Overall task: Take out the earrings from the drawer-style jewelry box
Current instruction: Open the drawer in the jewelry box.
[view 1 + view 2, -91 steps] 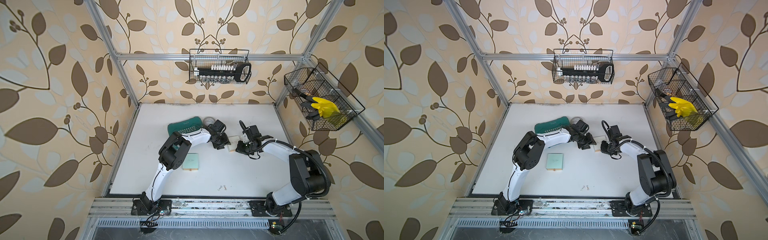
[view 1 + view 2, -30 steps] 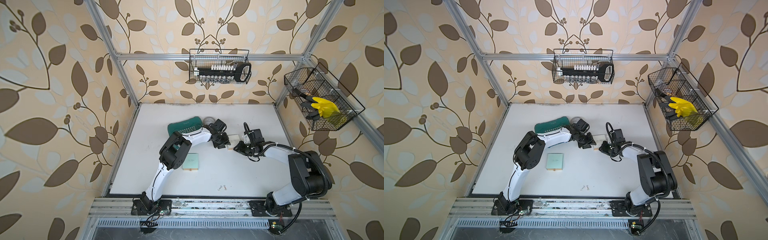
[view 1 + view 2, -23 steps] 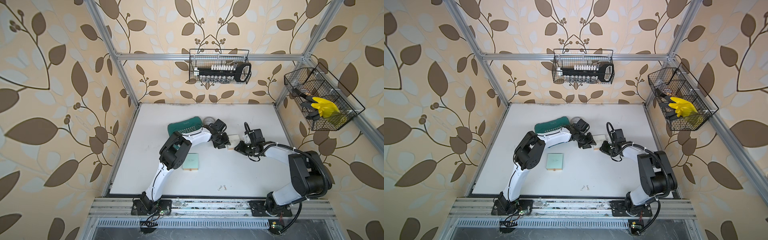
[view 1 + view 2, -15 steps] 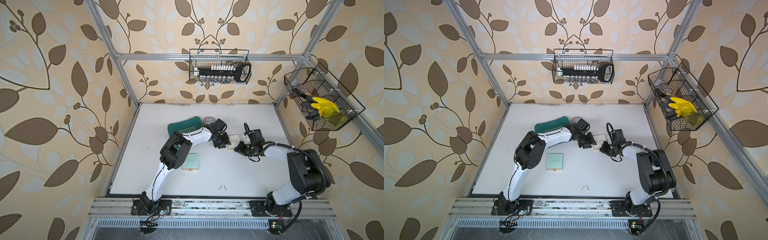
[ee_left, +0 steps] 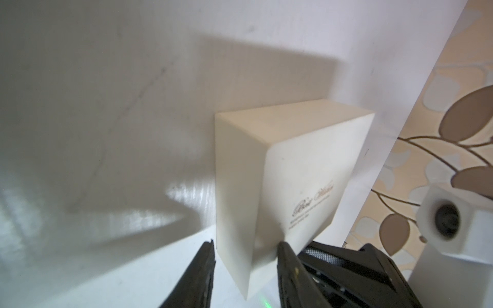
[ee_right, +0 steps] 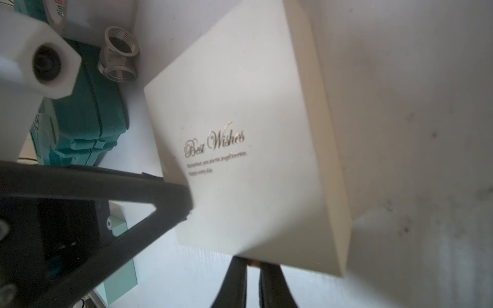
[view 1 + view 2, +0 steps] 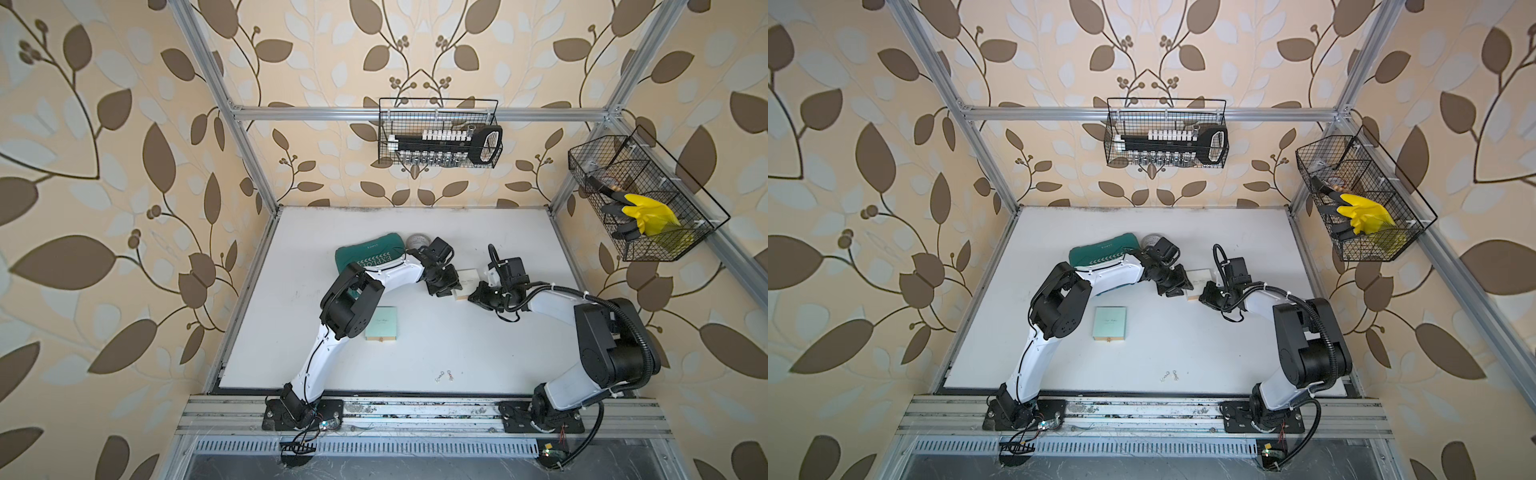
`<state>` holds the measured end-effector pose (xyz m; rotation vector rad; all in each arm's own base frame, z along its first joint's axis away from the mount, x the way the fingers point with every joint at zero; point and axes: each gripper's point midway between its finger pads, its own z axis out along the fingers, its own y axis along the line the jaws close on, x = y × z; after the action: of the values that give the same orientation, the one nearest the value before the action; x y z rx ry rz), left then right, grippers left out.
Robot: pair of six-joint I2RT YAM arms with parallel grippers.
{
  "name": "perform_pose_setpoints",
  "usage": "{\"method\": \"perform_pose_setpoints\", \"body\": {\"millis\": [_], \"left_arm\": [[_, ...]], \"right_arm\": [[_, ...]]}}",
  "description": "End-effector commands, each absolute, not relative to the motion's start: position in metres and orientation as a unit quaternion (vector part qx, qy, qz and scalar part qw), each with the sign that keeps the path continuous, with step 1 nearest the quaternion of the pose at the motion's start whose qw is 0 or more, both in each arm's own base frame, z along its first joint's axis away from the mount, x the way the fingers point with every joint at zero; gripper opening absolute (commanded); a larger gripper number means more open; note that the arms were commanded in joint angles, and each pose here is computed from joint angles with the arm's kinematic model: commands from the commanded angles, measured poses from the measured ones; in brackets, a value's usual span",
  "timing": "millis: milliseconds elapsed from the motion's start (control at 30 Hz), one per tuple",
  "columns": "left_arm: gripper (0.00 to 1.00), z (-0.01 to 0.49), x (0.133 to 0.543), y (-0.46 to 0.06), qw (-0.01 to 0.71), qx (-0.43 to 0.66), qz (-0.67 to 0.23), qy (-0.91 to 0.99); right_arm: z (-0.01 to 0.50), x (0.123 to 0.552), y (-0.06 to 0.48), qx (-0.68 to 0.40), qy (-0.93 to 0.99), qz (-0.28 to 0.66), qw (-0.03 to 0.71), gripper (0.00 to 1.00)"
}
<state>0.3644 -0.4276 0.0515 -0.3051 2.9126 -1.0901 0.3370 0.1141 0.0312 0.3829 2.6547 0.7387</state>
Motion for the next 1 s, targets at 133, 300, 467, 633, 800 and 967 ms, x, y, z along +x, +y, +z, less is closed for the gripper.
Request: {"method": "perform_pose_setpoints", "body": {"millis": [133,300,467,633,800,967], "left_arm": [[0.40,0.052,0.359,-0.432,0.003,-0.085,-0.345,0.935],[0.40,0.053,0.360,-0.432,0.004,-0.088,-0.346,0.934],[0.40,0.052,0.359,-0.431,0.005,-0.091,-0.345,0.934],[0.40,0.052,0.361,-0.431,0.007,-0.094,-0.345,0.934],[0.40,0.050,0.361,-0.431,0.006,-0.095,-0.345,0.934],[0.40,0.048,0.361,-0.431,0.005,-0.096,-0.345,0.934]], "right_arm": [[0.038,0.347,0.117,0.127,0.936,0.269,0.187,0.02],[0.038,0.345,0.116,0.131,0.937,0.267,0.185,0.00],[0.036,0.341,0.112,0.136,0.940,0.257,0.179,0.00],[0.031,0.332,0.109,0.140,0.946,0.244,0.163,0.00],[0.030,0.322,0.107,0.146,0.948,0.236,0.154,0.00],[0.028,0.312,0.103,0.150,0.952,0.225,0.145,0.00]]}}
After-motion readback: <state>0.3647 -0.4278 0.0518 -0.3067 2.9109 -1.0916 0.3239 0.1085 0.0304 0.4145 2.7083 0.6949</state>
